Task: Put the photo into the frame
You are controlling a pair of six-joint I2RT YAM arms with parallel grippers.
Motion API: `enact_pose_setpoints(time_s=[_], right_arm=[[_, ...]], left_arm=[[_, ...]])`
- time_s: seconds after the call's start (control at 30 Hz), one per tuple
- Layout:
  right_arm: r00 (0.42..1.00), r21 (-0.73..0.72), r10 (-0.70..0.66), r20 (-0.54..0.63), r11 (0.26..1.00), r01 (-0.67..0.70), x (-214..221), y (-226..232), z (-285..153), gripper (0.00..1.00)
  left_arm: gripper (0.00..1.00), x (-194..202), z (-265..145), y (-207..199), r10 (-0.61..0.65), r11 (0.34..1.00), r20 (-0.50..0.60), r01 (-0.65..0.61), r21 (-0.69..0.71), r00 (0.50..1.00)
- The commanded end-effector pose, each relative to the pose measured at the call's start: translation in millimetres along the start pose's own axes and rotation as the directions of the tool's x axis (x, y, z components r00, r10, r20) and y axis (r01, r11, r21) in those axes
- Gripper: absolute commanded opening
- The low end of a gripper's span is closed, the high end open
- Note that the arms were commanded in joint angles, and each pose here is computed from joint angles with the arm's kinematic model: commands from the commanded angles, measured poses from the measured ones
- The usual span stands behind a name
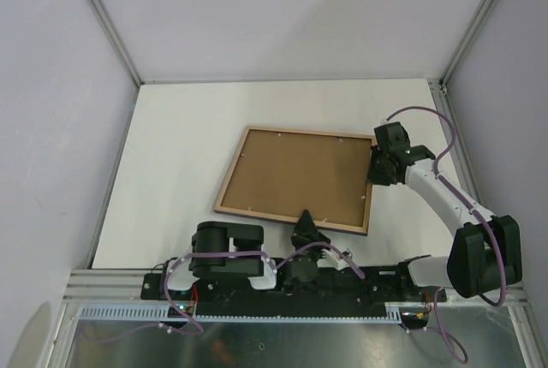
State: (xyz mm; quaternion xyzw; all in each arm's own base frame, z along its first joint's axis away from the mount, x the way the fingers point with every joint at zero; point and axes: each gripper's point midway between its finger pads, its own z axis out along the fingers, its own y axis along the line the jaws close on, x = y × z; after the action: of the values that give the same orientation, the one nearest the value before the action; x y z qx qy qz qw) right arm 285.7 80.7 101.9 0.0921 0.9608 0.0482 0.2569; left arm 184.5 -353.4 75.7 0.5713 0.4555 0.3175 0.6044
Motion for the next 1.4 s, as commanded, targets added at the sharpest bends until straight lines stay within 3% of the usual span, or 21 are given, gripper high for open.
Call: enact_pose_setpoints(time_s=[0.0,0.13,0.27,0.4,0.67,0.87,1.17,1.37], right_arm=[[0.995,-0.108,0.009,0.099,0.994,0.002,-30,21,-31,0.26],[0.980,-0.118,0.048,0.191,0.993,-0.026,-50,19,-56,0.51],[0.938,-0.140,0.113,0.328,0.988,-0.070,-75,12,-96,0.62],[0.890,-0.162,0.169,0.423,0.981,-0.109,-91,3,-129,0.63],[0.834,-0.185,0.217,0.507,0.973,-0.141,-104,-9,-167,0.62],[0.792,-0.196,0.245,0.559,0.967,-0.161,-111,-14,-190,0.62],[0.667,-0.203,0.313,0.677,0.950,-0.239,-121,-36,-237,0.64],[0.646,-0.212,0.330,0.688,0.943,-0.255,-122,-38,-242,0.64]], left_arm=[[0.00,-11,4,68,-0.308,0.934,0.050,0.312,-0.173,0.950],[0.00,-13,7,91,-0.337,0.918,0.055,0.341,-0.205,0.940],[0.00,-16,11,115,-0.346,0.911,0.060,0.351,-0.215,0.936],[0.00,-18,18,127,-0.345,0.921,0.055,0.349,-0.171,0.937],[0.00,-20,51,161,-0.401,0.916,-0.002,0.401,-0.015,0.916],[0.00,-15,76,227,-0.503,0.863,0.006,0.502,-0.047,0.865],[0.00,-6,98,293,-0.567,0.817,0.034,0.567,-0.104,0.823],[0.00,-5,107,336,-0.606,0.781,0.068,0.609,-0.137,0.792]])
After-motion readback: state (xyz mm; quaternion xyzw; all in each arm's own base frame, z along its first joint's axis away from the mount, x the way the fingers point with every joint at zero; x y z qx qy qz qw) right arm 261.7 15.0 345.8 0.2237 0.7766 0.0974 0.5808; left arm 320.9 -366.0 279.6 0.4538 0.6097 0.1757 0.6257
